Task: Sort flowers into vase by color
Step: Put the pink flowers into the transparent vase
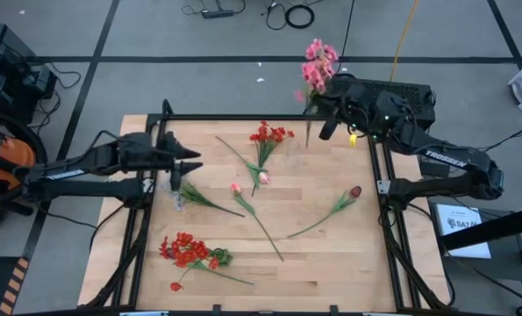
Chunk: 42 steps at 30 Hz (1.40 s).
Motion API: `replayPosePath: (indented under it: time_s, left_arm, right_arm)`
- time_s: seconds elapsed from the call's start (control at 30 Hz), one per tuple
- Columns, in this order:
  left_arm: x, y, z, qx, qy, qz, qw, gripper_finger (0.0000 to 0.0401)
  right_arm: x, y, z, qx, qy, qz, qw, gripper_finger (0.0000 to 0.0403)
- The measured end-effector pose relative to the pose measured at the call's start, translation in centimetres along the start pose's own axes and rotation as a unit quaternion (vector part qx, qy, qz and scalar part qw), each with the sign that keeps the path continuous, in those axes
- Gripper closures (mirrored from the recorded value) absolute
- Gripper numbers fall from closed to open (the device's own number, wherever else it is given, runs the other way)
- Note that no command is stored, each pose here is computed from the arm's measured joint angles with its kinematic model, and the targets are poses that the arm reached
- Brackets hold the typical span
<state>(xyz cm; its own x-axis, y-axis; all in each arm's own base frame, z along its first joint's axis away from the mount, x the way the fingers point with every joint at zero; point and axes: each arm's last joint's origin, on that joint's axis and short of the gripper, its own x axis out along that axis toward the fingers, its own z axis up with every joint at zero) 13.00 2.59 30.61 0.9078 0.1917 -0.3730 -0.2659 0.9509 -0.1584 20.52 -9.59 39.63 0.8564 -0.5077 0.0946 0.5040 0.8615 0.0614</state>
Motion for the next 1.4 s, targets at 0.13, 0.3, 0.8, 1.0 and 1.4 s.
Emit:
replayPosePath:
  time_s: [0.13, 0.3, 0.8, 1.0, 1.4]
  left_arm:
    - [0.8, -0.7, -1.2, 0.01, -0.054, -0.039, 0.998, 0.0233]
    - [2.1, -1.4, -3.1, 0.016, -0.092, -0.068, 0.993, 0.0233]
    - [2.0, -2.4, -3.7, 0.008, -0.112, -0.095, 0.989, 0.0233]
    - [2.0, -2.3, -3.8, 0.011, -0.11, -0.094, 0.989, 0.0233]
    - [1.9, -2.3, -3.7, 0.009, -0.114, -0.094, 0.989, 0.0233]
  right_arm:
    - [1.0, -0.3, 0.0, -0.011, -0.026, 0.026, 0.999, 0.0397]
    - [2.2, -0.9, -0.7, -0.009, -0.018, 0.064, 0.998, 0.0397]
    - [3.1, -2.6, -7.1, 0.01, -0.032, 0.078, 0.996, 0.0397]
    - [1.5, -3.1, -11.6, 0.008, -0.027, 0.084, 0.996, 0.0397]
    - [1.6, -3.2, -14.2, -0.009, 0.026, 0.078, 0.997, 0.0391]
